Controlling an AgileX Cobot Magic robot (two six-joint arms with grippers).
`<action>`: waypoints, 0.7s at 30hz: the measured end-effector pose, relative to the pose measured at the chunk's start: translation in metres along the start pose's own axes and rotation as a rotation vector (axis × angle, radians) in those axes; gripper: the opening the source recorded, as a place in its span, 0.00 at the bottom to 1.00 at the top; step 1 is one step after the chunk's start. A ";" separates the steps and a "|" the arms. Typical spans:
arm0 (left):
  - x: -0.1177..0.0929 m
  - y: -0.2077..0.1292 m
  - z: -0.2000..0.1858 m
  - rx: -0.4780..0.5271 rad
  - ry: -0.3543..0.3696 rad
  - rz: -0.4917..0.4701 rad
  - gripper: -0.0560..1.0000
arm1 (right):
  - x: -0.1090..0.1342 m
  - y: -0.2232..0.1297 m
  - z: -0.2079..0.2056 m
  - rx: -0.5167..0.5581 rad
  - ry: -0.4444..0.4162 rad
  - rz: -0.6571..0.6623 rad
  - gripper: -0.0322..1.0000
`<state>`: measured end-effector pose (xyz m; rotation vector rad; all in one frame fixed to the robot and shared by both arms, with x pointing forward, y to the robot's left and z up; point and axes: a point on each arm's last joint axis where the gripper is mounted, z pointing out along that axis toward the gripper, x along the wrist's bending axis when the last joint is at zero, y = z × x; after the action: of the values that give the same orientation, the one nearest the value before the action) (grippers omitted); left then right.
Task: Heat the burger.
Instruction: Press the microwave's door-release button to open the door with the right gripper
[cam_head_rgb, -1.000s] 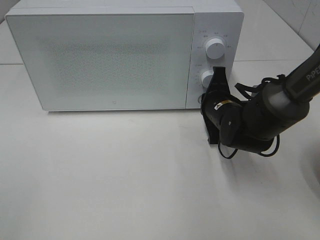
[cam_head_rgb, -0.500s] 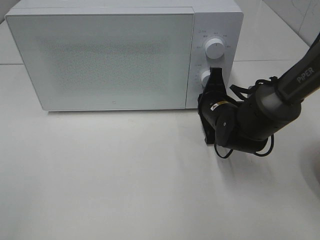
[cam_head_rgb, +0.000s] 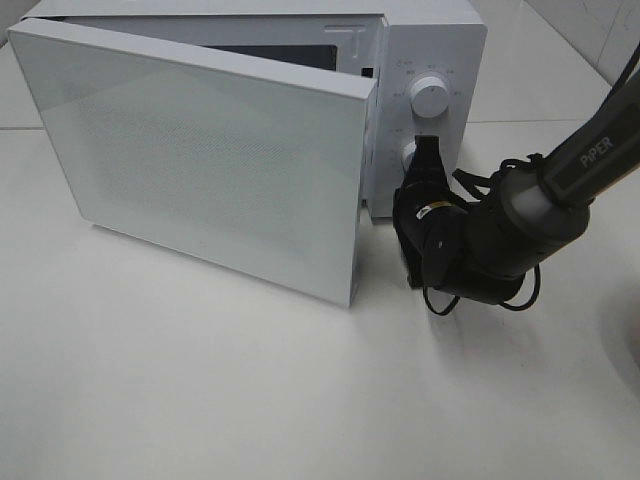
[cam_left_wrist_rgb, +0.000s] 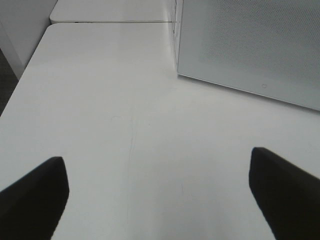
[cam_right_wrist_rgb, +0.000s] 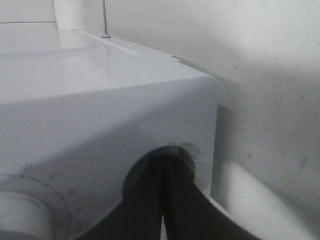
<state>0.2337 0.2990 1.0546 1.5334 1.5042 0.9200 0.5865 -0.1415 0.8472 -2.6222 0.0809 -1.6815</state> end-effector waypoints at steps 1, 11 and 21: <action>0.000 0.000 0.000 0.000 0.000 0.000 0.90 | 0.000 0.000 0.000 -0.002 -0.001 0.000 0.04; 0.000 0.000 0.000 0.000 0.000 0.000 0.90 | 0.003 0.001 -0.003 0.013 -0.032 0.004 0.04; 0.000 0.000 0.000 0.000 0.000 0.000 0.90 | 0.012 0.003 -0.015 0.055 -0.101 -0.018 0.04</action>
<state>0.2337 0.2990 1.0546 1.5334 1.5042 0.9200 0.5773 -0.1453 0.8641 -2.6695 0.0087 -1.5298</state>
